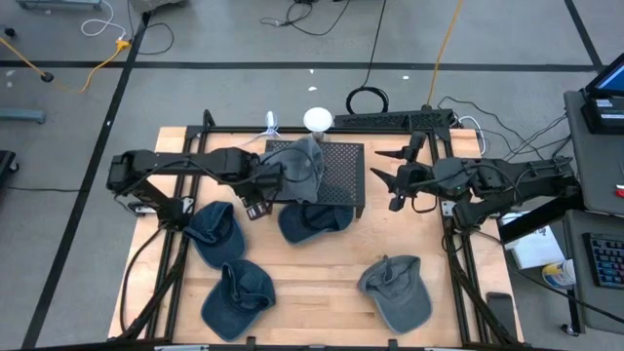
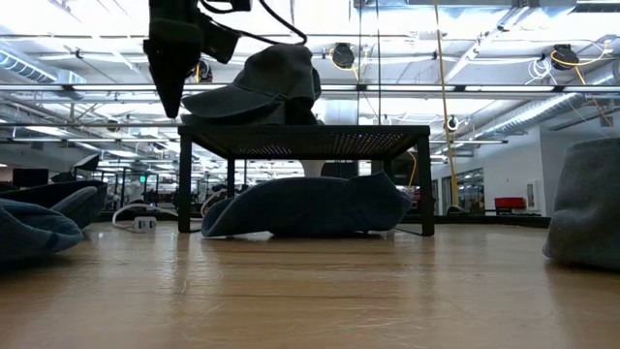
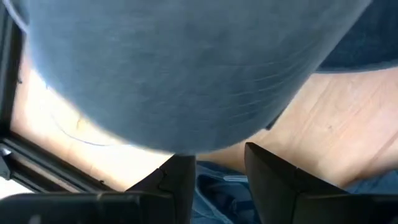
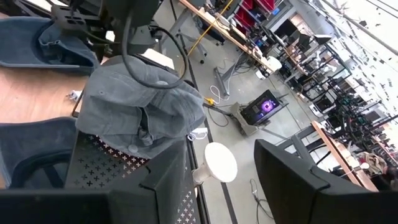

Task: Pick & Place hat
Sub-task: Stack the top gray cap on the gray cap on the shelf, then stack the gray cap on the gray caps on the shelf

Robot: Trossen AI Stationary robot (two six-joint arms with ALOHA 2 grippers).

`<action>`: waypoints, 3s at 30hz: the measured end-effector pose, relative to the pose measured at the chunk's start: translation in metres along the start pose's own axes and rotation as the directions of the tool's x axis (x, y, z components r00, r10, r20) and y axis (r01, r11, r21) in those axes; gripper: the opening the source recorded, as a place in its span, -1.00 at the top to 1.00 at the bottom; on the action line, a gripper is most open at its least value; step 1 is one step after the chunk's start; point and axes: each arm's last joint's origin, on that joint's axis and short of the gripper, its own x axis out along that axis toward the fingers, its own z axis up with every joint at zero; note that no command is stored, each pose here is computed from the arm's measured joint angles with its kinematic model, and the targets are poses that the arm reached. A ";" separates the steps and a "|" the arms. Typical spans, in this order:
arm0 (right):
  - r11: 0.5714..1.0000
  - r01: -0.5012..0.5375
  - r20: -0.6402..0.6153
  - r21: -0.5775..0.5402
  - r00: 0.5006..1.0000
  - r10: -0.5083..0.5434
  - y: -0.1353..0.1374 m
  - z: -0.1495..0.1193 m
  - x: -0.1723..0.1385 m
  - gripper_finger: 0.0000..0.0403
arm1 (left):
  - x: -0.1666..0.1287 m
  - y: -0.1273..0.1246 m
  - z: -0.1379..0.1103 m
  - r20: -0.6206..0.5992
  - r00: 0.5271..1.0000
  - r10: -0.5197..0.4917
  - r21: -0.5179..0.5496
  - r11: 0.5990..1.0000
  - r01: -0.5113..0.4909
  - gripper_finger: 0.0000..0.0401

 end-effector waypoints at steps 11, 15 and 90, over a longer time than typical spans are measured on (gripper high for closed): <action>1.000 0.001 0.001 -0.017 1.000 0.000 0.000 0.000 0.000 0.08 | 0.001 0.013 0.004 0.015 0.998 0.063 -0.103 0.993 -0.061 0.43; 1.000 0.000 0.000 -0.019 1.000 0.000 0.000 0.000 0.000 0.08 | -0.002 0.020 0.003 0.030 0.995 0.095 -0.152 0.984 -0.089 0.47; 0.340 0.237 -0.410 0.910 0.392 0.824 0.061 -0.050 -0.028 -0.24 | -0.116 -0.003 -0.030 0.608 0.445 -0.658 0.409 0.740 0.535 -0.19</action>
